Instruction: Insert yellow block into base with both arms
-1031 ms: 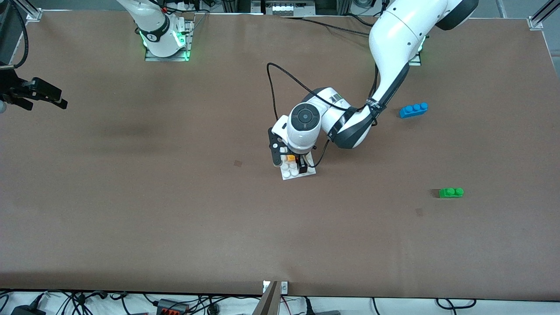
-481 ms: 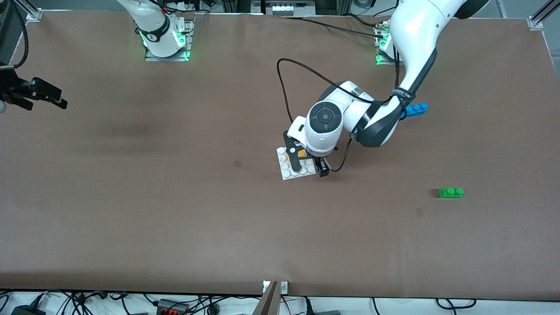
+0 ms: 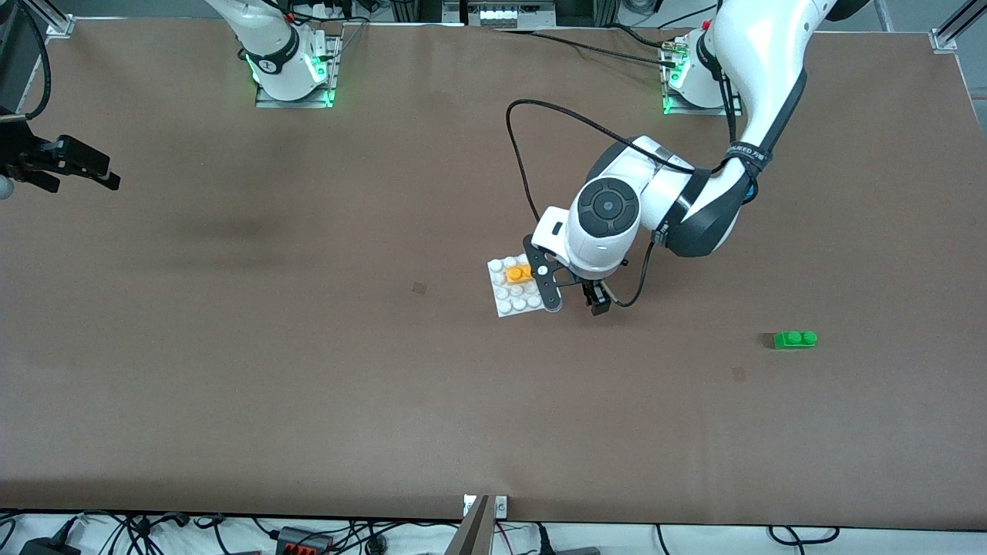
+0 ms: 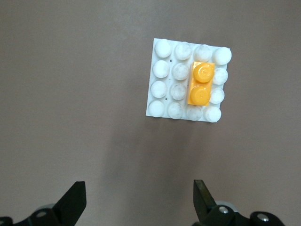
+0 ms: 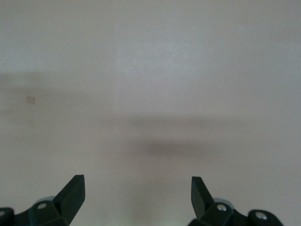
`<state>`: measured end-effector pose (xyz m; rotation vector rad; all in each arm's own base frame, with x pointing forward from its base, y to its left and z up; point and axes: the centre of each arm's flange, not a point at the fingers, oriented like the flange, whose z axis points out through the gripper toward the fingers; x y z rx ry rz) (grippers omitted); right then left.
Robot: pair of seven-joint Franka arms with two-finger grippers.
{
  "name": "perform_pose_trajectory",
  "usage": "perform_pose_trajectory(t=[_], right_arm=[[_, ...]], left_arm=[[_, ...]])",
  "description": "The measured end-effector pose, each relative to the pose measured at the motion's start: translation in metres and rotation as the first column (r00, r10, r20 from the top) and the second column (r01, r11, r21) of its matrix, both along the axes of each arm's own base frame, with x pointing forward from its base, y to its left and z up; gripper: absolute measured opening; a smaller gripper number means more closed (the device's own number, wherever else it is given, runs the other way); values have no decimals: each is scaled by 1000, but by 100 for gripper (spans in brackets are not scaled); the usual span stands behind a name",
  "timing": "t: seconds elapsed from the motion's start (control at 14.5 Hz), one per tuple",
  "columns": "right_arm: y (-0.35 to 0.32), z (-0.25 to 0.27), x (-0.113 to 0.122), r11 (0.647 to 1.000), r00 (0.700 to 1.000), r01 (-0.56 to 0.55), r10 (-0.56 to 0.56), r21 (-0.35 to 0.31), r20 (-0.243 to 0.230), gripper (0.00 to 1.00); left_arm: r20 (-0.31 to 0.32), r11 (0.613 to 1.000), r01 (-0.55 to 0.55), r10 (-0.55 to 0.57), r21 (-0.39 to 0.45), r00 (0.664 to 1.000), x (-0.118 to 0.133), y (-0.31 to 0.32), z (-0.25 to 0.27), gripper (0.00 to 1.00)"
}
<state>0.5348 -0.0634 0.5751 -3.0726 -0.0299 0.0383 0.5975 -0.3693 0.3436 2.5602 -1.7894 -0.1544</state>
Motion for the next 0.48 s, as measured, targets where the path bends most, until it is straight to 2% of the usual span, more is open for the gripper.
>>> perform_pose_trajectory(t=[0.28,0.48], right_arm=[[-2,0,-1,1000,1000,3,-3,1,-6,100],[0,0,-1,1000,1000,0,0,1,-7,100]], left_arm=[[-33,999,-51,50,-19,998,-16,-23,-13,100],[-17,989,-145,145,-41,989,-26,-49,-29,100]])
